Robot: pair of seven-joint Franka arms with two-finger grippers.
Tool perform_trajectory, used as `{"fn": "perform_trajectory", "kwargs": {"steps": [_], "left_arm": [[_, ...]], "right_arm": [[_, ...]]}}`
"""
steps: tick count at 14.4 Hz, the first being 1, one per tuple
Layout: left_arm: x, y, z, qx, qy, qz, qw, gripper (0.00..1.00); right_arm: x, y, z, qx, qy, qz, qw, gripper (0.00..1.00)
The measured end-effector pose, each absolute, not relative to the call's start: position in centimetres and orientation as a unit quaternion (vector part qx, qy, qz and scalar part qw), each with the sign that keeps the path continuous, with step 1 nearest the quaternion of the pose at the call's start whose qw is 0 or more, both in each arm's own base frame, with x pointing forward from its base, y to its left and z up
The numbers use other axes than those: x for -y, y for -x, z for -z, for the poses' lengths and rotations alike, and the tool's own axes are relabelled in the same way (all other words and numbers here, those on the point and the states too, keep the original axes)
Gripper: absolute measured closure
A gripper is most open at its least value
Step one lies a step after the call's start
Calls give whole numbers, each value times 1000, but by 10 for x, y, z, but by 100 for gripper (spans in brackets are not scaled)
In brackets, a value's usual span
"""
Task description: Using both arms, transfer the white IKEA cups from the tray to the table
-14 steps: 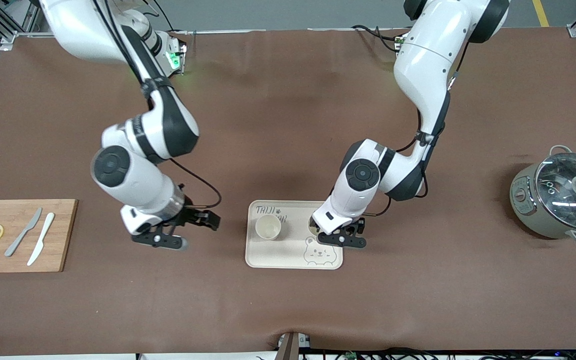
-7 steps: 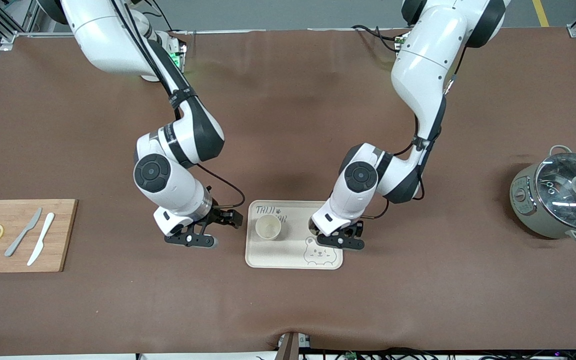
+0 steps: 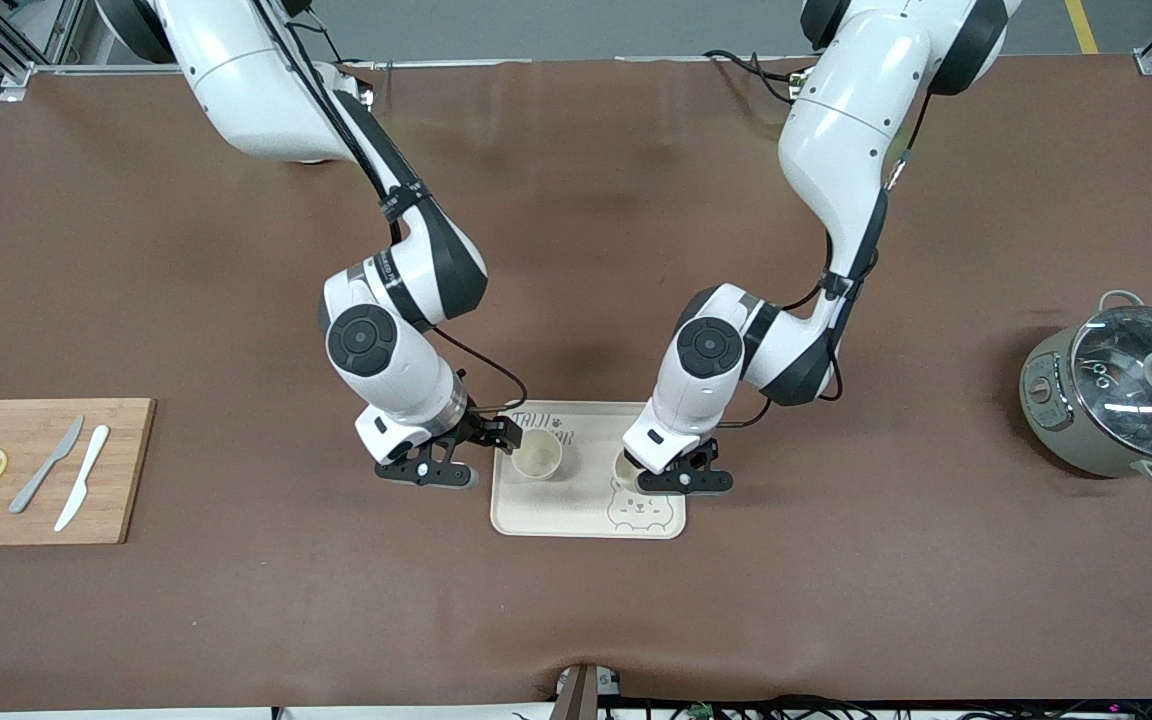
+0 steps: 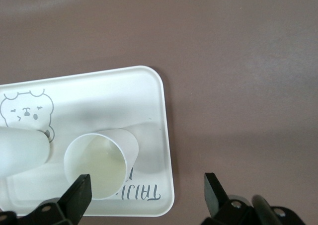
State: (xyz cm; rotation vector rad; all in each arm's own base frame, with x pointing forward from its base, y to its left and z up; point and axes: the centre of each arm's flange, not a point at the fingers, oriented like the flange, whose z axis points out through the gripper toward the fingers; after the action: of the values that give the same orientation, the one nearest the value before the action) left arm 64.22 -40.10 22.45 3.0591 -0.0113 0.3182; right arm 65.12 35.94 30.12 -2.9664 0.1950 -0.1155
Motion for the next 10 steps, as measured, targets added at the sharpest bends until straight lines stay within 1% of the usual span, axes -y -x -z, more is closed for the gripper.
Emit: {"fn": "perform_trajectory", "kwargs": {"steps": [1, 2, 8, 10], "left_arm": [[402, -643, -227, 3, -994, -106, 35, 89], [404, -643, -230, 3, -993, -108, 37, 93], [404, -642, -232, -13, -994, -102, 35, 93], [402, -641, -245, -15, -996, -88, 24, 93]], "right_arm": [[-361, -651, -297, -65, 994, 40, 83, 0], [-364, -650, -293, -63, 994, 41, 84, 0], [-380, -644, -275, -63, 993, 46, 87, 0], [-387, -640, -268, -61, 993, 47, 87, 0]]}}
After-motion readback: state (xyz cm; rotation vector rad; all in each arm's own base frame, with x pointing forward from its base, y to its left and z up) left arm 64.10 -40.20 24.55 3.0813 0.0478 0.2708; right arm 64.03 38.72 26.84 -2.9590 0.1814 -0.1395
